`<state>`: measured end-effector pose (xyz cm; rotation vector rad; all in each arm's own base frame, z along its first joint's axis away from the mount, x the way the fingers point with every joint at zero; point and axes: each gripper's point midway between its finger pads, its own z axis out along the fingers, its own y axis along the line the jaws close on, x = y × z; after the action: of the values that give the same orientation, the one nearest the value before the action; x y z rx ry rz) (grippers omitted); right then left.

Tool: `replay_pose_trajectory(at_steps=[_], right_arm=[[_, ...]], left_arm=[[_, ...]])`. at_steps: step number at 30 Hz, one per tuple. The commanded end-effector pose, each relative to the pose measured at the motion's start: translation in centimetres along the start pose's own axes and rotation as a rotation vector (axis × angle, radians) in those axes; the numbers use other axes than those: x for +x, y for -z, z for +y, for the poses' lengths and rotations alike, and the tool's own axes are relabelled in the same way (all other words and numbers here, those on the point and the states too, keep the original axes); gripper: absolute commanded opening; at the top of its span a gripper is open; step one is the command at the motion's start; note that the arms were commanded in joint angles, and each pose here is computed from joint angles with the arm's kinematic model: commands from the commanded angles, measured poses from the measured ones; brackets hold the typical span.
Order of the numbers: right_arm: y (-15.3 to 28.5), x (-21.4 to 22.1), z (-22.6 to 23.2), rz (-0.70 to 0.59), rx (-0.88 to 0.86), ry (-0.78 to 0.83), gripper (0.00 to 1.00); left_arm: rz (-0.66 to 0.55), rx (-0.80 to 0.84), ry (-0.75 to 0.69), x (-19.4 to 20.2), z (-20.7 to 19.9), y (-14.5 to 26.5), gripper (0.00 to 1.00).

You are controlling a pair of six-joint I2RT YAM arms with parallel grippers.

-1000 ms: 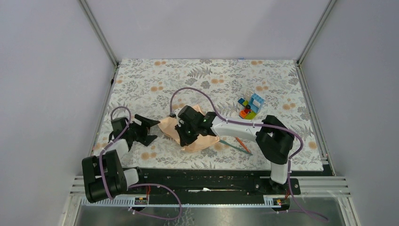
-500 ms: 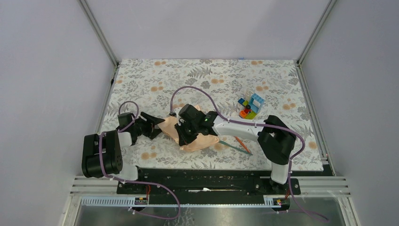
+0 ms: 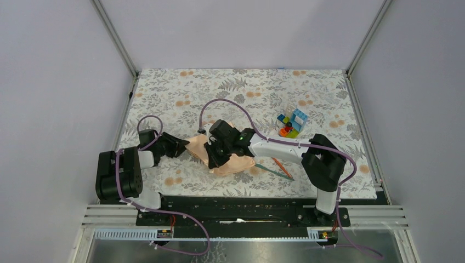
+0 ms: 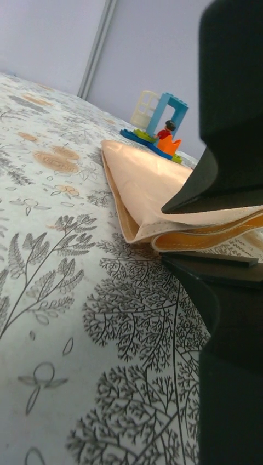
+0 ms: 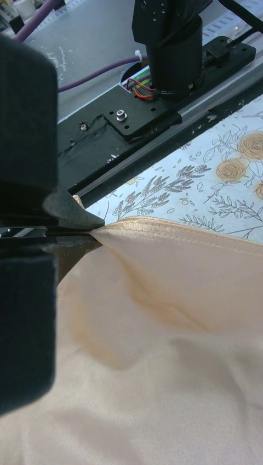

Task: Fold the napkin into a case and place the utensils inside
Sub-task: Pick up the lower triangle-folded napkin from the center of the board.

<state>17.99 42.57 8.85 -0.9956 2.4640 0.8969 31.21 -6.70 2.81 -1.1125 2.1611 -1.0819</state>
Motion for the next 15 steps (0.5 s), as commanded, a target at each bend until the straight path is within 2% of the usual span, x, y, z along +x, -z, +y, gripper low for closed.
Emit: replay_pose_trajectory(at_steps=[1, 5, 8, 11, 15], right_arm=[[1.3, -2.6, 2.0, -0.070, -0.078, 0.037, 0.00], [0.2, -1.6, 2.7, -0.044, -0.148, 0.069, 0.00], [-1.1, -0.3, 3.7, -0.014, -0.197, 0.110, 0.00], [-2.6, 0.8, 4.9, 0.008, -0.249, 0.118, 0.00], [-3.8, 1.5, 6.3, 0.025, -0.323, 0.080, 0.00]], left_arm=[[-0.085, -0.041, -0.053, -2.4, 0.0, 0.0, 0.33], [-0.170, -0.093, -0.098, -4.7, -0.4, 1.9, 0.23], [-0.247, -0.163, -0.129, -6.9, -0.1, 4.1, 0.20], [-0.262, -0.219, -0.125, -7.7, 0.6, 5.6, 0.14], [-0.296, -0.290, -0.154, -8.3, 1.1, 7.6, 0.12]])
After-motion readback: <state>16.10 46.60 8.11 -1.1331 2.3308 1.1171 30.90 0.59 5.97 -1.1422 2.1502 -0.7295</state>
